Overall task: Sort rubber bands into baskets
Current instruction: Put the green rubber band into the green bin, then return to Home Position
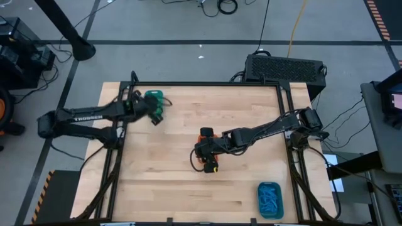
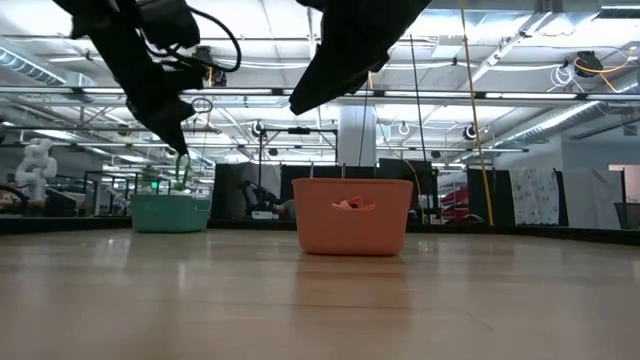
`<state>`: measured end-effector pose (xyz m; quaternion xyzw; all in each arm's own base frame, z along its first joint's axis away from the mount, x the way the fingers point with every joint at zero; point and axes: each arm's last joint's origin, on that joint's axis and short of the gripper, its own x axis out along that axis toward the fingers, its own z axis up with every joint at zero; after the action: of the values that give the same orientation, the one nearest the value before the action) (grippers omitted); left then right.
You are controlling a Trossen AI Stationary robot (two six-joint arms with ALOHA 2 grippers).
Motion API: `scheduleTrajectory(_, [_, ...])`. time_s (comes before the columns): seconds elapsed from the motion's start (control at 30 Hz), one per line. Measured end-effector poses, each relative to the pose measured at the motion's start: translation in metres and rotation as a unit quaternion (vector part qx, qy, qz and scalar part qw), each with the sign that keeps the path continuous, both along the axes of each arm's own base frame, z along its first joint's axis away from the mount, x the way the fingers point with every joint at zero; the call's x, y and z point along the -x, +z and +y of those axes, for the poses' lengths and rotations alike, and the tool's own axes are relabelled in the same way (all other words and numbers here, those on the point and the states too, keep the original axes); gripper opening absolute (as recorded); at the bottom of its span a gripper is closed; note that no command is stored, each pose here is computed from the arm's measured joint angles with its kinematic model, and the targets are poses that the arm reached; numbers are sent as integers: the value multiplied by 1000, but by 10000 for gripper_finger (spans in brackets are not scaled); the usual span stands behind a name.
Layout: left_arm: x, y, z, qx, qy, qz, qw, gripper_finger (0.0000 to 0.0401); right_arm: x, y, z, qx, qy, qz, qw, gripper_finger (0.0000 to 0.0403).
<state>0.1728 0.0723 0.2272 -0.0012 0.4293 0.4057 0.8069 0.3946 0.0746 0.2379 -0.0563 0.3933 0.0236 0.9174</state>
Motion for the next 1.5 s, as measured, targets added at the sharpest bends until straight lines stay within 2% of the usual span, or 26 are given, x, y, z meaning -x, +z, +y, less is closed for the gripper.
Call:
scheduleTrajectory(0.3, [16, -5, 49, 28, 67, 3, 997, 2, 2, -4, -16, -3, -27, 30, 999, 153])
scheduleTrajectory(0.43, [15, -14, 62, 62, 50, 6, 997, 6, 3, -5, -16, -10, -37, 38, 999, 153])
scheduleTrajectory(0.6, [9, -25, 66, 87, 16, 24, 996, 36, 3, -5, -16, -11, -37, 40, 998, 153])
scheduleTrajectory(0.9, [8, -29, 69, 69, 39, 53, 995, 97, 4, -5, -16, -17, -45, 43, 998, 153])
scheduleTrajectory(1.07, [11, -30, 67, 78, 41, 68, 994, 130, 4, -6, -16, -16, -45, 45, 998, 153])
scheduleTrajectory(1.23, [17, -27, 63, 79, 49, 78, 993, 143, 11, 0, -17, -14, -45, 59, 997, 153])
scheduleTrajectory(1.37, [21, -20, 56, 104, 37, 45, 993, 143, 21, 15, -19, -20, -55, 55, 997, 153])
scheduleTrajectory(1.5, [22, -5, 43, 160, -13, -56, 986, 143, 37, 36, -19, -29, -62, 52, 996, 153])
